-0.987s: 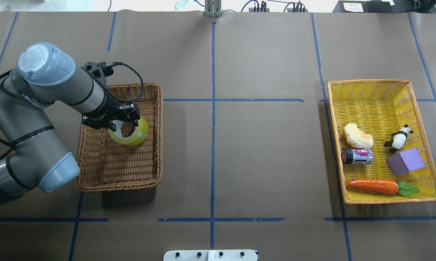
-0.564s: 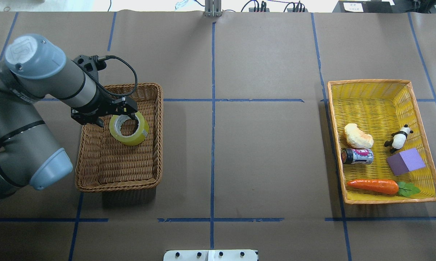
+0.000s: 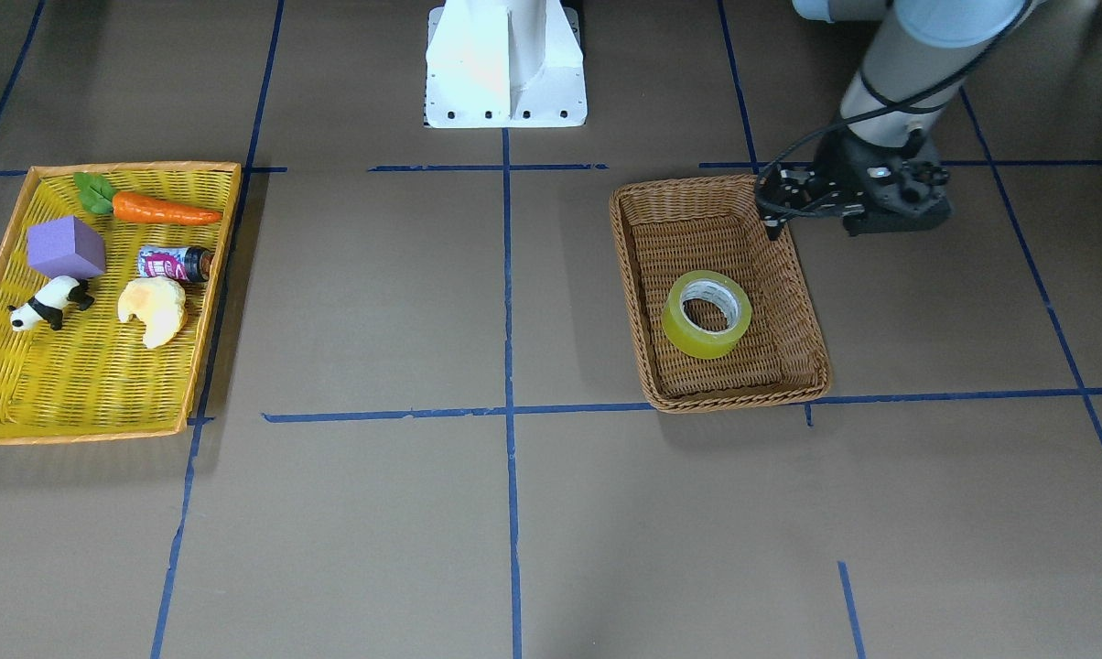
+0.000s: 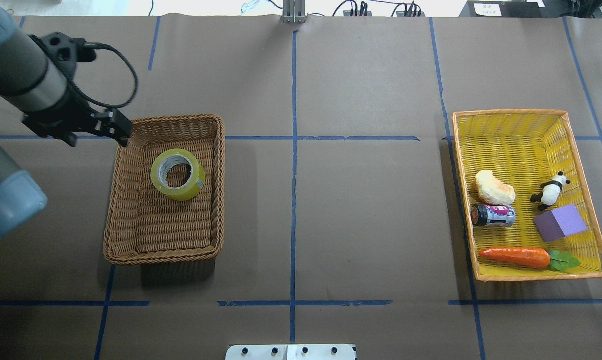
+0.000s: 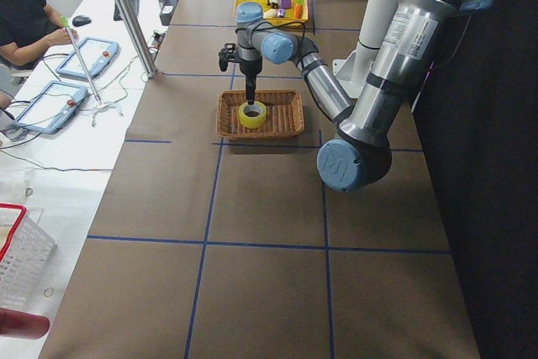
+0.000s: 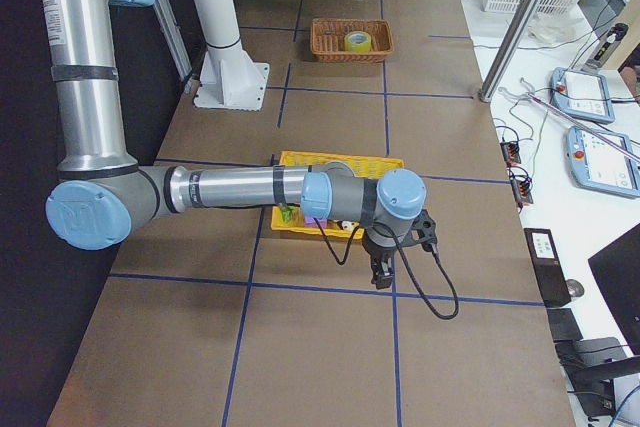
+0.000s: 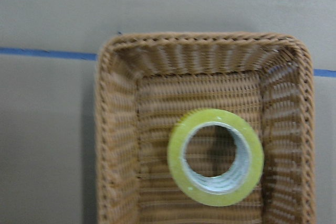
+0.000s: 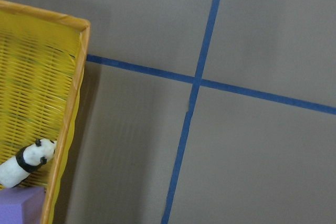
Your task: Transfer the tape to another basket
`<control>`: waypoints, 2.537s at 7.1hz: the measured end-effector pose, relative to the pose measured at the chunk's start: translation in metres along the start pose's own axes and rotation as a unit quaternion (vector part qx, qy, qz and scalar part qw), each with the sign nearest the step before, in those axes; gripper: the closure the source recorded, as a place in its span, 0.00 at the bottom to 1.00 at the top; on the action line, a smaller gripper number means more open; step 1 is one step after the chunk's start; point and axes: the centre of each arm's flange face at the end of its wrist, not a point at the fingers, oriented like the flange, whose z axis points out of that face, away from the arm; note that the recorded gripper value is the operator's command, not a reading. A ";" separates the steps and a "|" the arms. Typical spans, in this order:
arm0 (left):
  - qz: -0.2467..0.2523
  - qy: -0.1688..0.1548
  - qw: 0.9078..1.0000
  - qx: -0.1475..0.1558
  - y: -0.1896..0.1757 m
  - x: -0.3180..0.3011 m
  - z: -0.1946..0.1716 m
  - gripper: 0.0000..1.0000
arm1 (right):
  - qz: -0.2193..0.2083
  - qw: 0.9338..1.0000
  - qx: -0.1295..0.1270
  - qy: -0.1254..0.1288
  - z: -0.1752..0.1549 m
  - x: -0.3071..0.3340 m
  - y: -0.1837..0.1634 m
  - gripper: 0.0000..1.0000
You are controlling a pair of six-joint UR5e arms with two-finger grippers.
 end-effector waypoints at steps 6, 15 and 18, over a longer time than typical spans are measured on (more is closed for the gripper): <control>0.079 -0.033 0.996 -0.030 -0.029 -0.256 -0.031 0.00 | 0.075 0.996 0.047 -0.009 0.014 0.014 0.040 0.00; 0.039 0.022 0.997 -0.069 0.025 -0.493 0.054 0.00 | 0.073 0.996 0.047 -0.005 0.014 0.015 0.038 0.00; 0.040 0.034 0.997 -0.061 0.021 -0.501 0.065 0.00 | 0.074 0.996 0.046 -0.006 0.015 0.016 0.039 0.00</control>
